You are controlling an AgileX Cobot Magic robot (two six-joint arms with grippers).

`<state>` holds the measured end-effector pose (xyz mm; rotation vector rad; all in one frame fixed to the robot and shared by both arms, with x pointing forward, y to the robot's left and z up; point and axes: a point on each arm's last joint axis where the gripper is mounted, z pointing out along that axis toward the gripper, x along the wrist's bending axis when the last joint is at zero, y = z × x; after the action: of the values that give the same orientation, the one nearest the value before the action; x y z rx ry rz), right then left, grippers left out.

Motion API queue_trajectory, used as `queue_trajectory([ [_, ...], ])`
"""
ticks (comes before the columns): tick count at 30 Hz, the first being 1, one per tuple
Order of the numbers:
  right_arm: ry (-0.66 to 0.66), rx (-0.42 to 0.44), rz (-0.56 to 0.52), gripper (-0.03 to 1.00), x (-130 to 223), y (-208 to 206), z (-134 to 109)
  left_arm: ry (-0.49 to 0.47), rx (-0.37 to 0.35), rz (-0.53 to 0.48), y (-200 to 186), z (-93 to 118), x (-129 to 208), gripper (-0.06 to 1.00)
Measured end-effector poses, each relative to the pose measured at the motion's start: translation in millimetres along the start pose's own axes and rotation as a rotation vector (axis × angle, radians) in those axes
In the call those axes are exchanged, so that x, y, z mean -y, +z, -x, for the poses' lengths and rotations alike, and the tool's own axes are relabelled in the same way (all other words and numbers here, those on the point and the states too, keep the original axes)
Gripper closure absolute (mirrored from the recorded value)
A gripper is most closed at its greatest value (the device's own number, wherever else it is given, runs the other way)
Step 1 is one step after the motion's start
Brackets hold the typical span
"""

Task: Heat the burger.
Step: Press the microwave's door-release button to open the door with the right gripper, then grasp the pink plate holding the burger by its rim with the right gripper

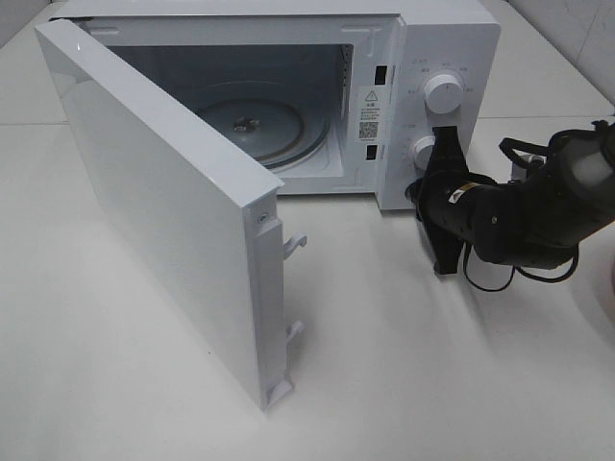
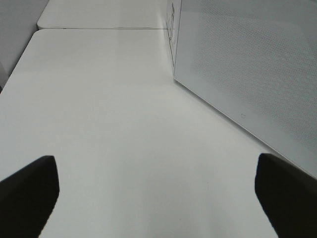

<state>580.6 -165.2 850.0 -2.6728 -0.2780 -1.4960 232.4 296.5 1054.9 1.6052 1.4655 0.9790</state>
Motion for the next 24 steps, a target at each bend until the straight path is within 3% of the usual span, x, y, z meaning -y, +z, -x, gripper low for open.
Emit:
queue_trajectory([
  [24, 0.022, -0.055, 0.001, 0.97, -2.2, -20.7, 4.1, 0.0, -0.001, 0.0, 0.0, -0.1, 0.0, -0.05],
])
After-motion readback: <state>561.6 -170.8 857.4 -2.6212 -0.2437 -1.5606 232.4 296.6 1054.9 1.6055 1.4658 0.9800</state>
